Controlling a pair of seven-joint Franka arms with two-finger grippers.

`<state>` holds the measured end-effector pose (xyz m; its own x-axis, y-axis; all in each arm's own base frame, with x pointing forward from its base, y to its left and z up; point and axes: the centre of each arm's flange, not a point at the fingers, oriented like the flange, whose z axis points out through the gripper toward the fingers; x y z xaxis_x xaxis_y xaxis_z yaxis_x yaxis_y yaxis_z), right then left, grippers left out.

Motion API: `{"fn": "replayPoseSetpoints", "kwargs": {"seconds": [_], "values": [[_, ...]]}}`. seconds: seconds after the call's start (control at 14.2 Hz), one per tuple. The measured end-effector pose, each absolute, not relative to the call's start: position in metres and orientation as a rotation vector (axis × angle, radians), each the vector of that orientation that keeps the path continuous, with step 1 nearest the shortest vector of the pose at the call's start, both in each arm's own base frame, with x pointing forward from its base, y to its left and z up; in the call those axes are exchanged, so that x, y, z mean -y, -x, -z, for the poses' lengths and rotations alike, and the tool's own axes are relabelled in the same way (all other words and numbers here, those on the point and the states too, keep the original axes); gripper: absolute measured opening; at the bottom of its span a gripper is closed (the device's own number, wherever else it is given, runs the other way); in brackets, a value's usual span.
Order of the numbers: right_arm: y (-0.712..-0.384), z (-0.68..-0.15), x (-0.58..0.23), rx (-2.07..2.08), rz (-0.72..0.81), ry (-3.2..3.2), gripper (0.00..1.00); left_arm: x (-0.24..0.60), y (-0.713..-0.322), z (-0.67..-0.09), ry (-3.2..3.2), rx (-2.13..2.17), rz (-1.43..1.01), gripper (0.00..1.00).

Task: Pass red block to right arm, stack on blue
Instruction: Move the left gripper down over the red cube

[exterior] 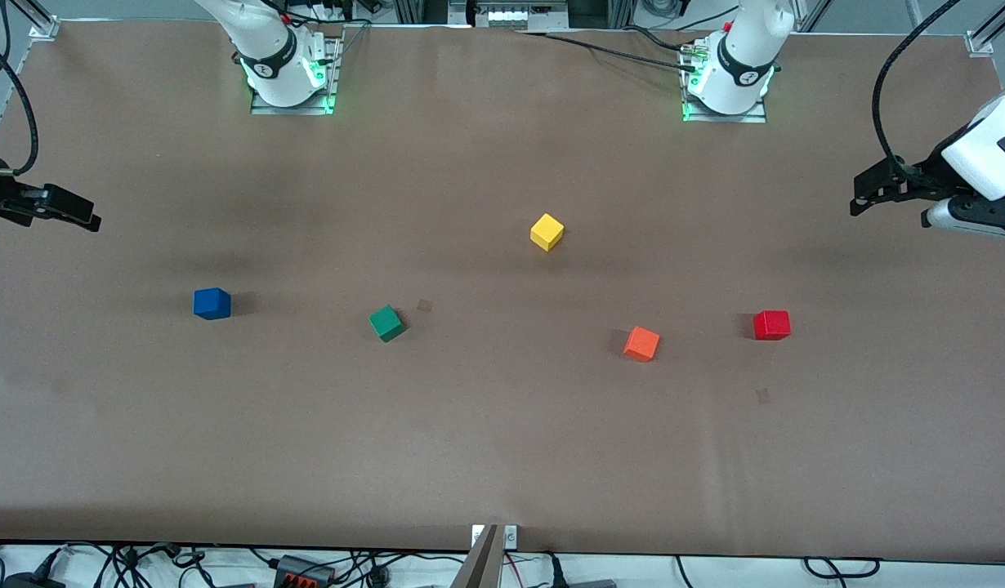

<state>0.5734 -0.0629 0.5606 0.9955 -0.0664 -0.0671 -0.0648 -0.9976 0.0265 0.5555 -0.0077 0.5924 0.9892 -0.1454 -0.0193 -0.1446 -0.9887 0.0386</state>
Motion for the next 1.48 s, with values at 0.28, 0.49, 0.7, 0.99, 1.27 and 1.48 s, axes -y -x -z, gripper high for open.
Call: {"fn": "replayPoseSetpoints", "kwargs": {"seconds": [0.28, 0.49, 0.7, 0.99, 1.27, 1.48], "values": [[-0.573, -0.561, 0.063, 0.102, 0.106, -3.114, 1.00, 0.008, -0.555, -0.592, -3.096, 0.225, 0.034, 1.00], [-0.573, -0.561, 0.062, 0.100, 0.106, -3.114, 1.00, 0.008, -0.555, -0.592, -3.096, 0.225, 0.034, 1.00], [-0.573, -0.560, 0.061, 0.097, 0.108, -3.114, 1.00, 0.008, -0.555, -0.590, -3.095, 0.224, 0.057, 1.00], [-0.573, -0.560, 0.061, 0.097, 0.118, -3.114, 1.00, 0.008, -0.560, -0.566, -3.089, 0.223, 0.170, 1.00], [-0.574, -0.557, 0.061, 0.097, 0.126, -3.114, 1.00, 0.009, -0.579, -0.511, -3.077, 0.219, 0.318, 1.00], [-0.576, -0.552, 0.059, 0.089, 0.141, -3.114, 1.00, 0.009, -0.603, -0.429, -3.061, 0.205, 0.475, 1.00]]}}
